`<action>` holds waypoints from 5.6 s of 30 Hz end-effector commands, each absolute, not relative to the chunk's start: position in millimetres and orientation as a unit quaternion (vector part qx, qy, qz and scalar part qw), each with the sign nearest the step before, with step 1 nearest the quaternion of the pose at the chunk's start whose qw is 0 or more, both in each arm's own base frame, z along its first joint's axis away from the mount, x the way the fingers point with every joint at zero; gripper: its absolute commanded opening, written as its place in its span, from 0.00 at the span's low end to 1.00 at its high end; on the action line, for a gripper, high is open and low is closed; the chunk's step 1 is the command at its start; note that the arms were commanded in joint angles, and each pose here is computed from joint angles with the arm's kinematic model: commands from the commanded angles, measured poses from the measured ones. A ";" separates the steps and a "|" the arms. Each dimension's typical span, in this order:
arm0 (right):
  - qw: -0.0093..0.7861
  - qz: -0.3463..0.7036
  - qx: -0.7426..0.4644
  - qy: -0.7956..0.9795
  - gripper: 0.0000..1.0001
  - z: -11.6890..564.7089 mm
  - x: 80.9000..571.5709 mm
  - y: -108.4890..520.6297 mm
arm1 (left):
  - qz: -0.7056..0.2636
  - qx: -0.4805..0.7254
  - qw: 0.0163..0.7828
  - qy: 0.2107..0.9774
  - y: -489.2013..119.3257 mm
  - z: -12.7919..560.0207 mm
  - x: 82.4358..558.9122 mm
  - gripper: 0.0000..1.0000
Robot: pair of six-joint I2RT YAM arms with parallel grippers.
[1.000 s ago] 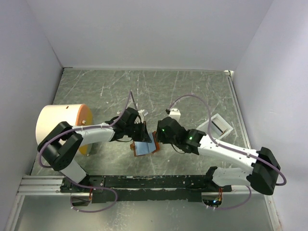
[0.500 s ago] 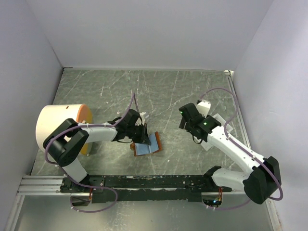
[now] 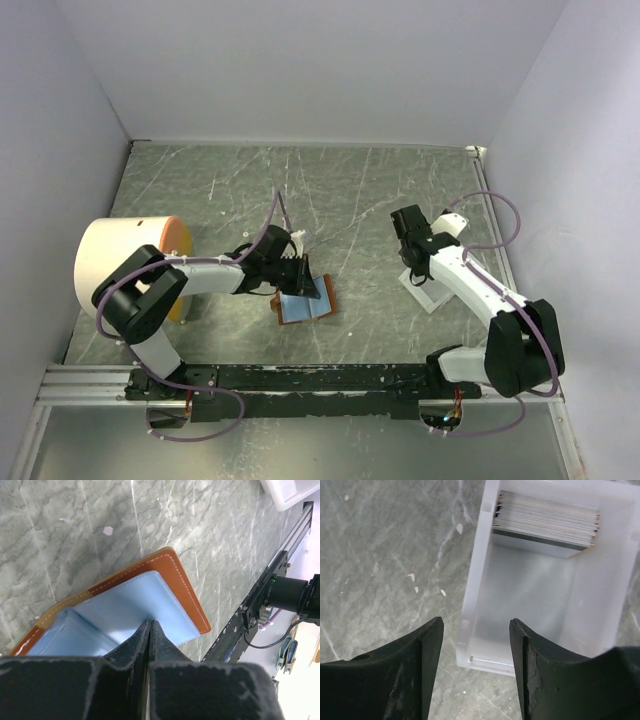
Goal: Put the credit cards into the card holder
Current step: Move the storage box to the center of the board, then pick up the credit card from the storage box.
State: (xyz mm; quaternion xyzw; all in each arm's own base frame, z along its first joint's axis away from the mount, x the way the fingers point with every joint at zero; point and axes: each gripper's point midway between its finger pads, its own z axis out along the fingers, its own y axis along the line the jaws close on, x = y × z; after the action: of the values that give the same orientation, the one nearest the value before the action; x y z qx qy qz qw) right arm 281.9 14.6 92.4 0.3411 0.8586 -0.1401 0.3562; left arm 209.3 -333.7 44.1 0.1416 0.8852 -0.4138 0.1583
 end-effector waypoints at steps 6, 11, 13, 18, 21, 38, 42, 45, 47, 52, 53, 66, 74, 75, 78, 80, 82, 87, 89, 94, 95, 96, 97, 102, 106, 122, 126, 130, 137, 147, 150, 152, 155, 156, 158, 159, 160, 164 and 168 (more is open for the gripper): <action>0.366 -0.062 0.334 0.866 0.44 82.7 302.6 37.8 | -0.426 0.137 0.160 0.880 -334.1 40.7 214.6 0.11; 0.351 -0.030 0.344 0.870 0.30 79.2 303.2 50.6 | -0.407 0.135 0.159 0.889 -328.0 33.2 215.7 0.11; 0.345 -0.016 0.350 0.871 0.27 78.8 303.6 56.1 | -0.400 0.135 0.165 0.891 -325.5 34.4 216.6 0.11; 0.332 0.019 0.360 0.872 0.16 75.2 307.0 70.4 | -0.391 0.132 0.169 0.895 -320.7 33.4 215.8 0.11; 0.323 0.039 0.351 0.878 0.11 72.5 310.7 81.0 | -0.389 0.130 0.165 0.897 -319.3 29.4 214.4 0.11; 0.337 -0.112 0.482 0.801 0.40 106.6 292.0 20.6 | -0.411 0.136 0.157 0.888 -326.7 33.7 211.5 0.12; 0.333 -0.125 0.493 0.794 0.41 106.8 296.3 14.4 | -0.412 0.137 0.158 0.887 -326.5 35.3 211.3 0.12; 0.327 -0.123 0.499 0.793 0.41 100.9 297.8 12.2 | -0.407 0.138 0.162 0.888 -324.6 35.8 211.8 0.12; 0.329 -0.115 0.497 0.795 0.40 97.9 303.6 13.5 | -0.404 0.136 0.163 0.890 -323.1 35.5 212.1 0.12; 0.337 -0.094 0.469 0.811 0.39 92.2 323.7 22.6 | -0.406 0.135 0.161 0.889 -322.5 33.7 209.7 0.12; 0.332 -0.099 0.468 0.813 0.39 88.4 322.6 22.7 | -0.406 0.134 0.159 0.890 -321.9 32.5 208.8 0.12; 0.301 -0.058 0.461 0.833 0.05 66.7 313.4 39.6 | -0.406 0.130 0.164 0.890 -317.5 32.6 206.0 0.12; 0.265 0.025 0.463 0.845 0.00 59.1 307.0 72.9 | -0.407 0.129 0.164 0.889 -316.6 34.3 204.4 0.12; 0.264 0.032 0.466 0.844 0.00 60.6 308.9 76.3 | -0.409 0.129 0.164 0.888 -317.4 35.1 204.6 0.12; 0.259 0.051 0.473 0.841 0.00 62.4 314.2 84.7 | -0.412 0.127 0.162 0.888 -318.4 35.1 204.3 0.12; 0.257 0.062 0.480 0.836 0.00 63.8 317.9 88.6 | -0.411 0.126 0.163 0.888 -317.7 35.2 204.2 0.12; 0.254 0.076 0.485 0.833 0.00 65.5 322.0 94.2 | -0.409 0.124 0.165 0.889 -316.6 35.4 204.4 0.12; 0.252 0.101 0.486 0.831 0.00 69.9 330.4 111.4 | -0.406 0.123 0.165 0.890 -315.7 33.1 204.4 0.12; 0.253 0.100 0.483 0.832 0.00 70.5 332.5 117.0 | -0.405 0.122 0.164 0.891 -315.8 31.3 204.6 0.12; 0.261 0.122 0.428 0.856 0.10 73.2 340.4 131.4 | -0.407 0.122 0.159 0.891 -316.8 30.3 203.7 0.12; 0.269 0.129 0.405 0.864 0.16 75.1 342.8 133.8 | -0.407 0.123 0.161 0.891 -316.7 31.0 203.6 0.12; 0.278 0.131 0.382 0.872 0.23 77.3 344.0 134.1 | -0.406 0.123 0.163 0.891 -316.4 31.9 204.5 0.12; 0.289 0.128 0.357 0.879 0.28 80.8 345.0 132.4 | -0.404 0.123 0.165 0.891 -316.1 32.6 205.0 0.12; 0.348 0.039 0.240 0.905 0.43 102.1 348.7 101.1 | -0.408 0.126 0.169 0.888 -317.6 37.6 207.0 0.12; 0.376 -0.015 0.114 0.919 0.40 122.5 353.4 86.4 | -0.408 0.126 0.172 0.888 -317.1 38.6 207.2 0.12; 0.345 -0.116 -0.204 0.909 0.40 80.9 335.0 57.5 | -0.417 0.133 0.165 0.884 -318.3 39.2 201.6 0.13; 0.334 -0.161 -0.213 0.904 0.43 70.5 345.1 45.9 | -0.425 0.127 0.162 0.881 -318.2 38.1 198.1 0.13; 0.339 -0.202 -0.229 0.890 0.45 76.1 354.4 36.2 | -0.425 0.124 0.159 0.883 -317.1 34.2 196.1 0.12; 0.346 -0.226 -0.253 0.875 0.45 70.8 359.8 30.8 | -0.421 0.126 0.158 0.884 -316.5 33.7 196.8 0.12; 0.334 -0.260 -0.261 0.868 0.45 67.1 359.7 20.6 | -0.420 0.126 0.156 0.885 -315.0 30.1 194.4 0.12; 0.327 -0.286 -0.261 0.862 0.44 67.7 359.9 12.9 | -0.421 0.127 0.157 0.884 -315.2 30.7 194.4 0.12; 0.319 -0.289 -0.264 0.863 0.43 64.7 358.4 11.4 | -0.423 0.127 0.159 0.883 -315.4 32.5 195.0 0.12; 0.317 -0.285 -0.269 0.863 0.41 62.5 356.3 12.0 | -0.425 0.129 0.162 0.881 -315.6 36.4 195.1 0.12; 0.319 -0.284 -0.269 0.863 0.41 63.1 356.2 12.4 | -0.423 0.129 0.163 0.882 -314.9 36.8 195.0 0.12; 0.324 -0.276 -0.268 0.864 0.40 65.1 356.8 15.1 | -0.420 0.129 0.165 0.883 -313.1 36.7 194.9 0.12; 0.326 -0.269 -0.269 0.865 0.40 65.9 356.9 17.9 | -0.420 0.129 0.166 0.883 -312.7 37.0 194.4 0.12; 0.330 -0.263 -0.272 0.865 0.40 66.9 357.1 21.0 | -0.421 0.129 0.166 0.882 -313.0 37.7 194.3 0.12; 0.338 -0.272 -0.267 0.860 0.44 64.9 355.2 20.2 | -0.425 0.127 0.167 0.880 -313.6 39.4 194.3 0.12; 0.320 -0.295 -0.265 0.860 0.44 59.9 353.1 12.1 | -0.427 0.126 0.165 0.880 -313.7 38.5 193.0 0.12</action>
State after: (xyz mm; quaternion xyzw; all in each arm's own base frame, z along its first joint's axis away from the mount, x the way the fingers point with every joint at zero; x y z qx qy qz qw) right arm 351.7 17.9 58.5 -0.2700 0.8662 -0.2711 0.3215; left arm 192.6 -312.3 30.6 0.1210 0.8897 -0.4125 0.1540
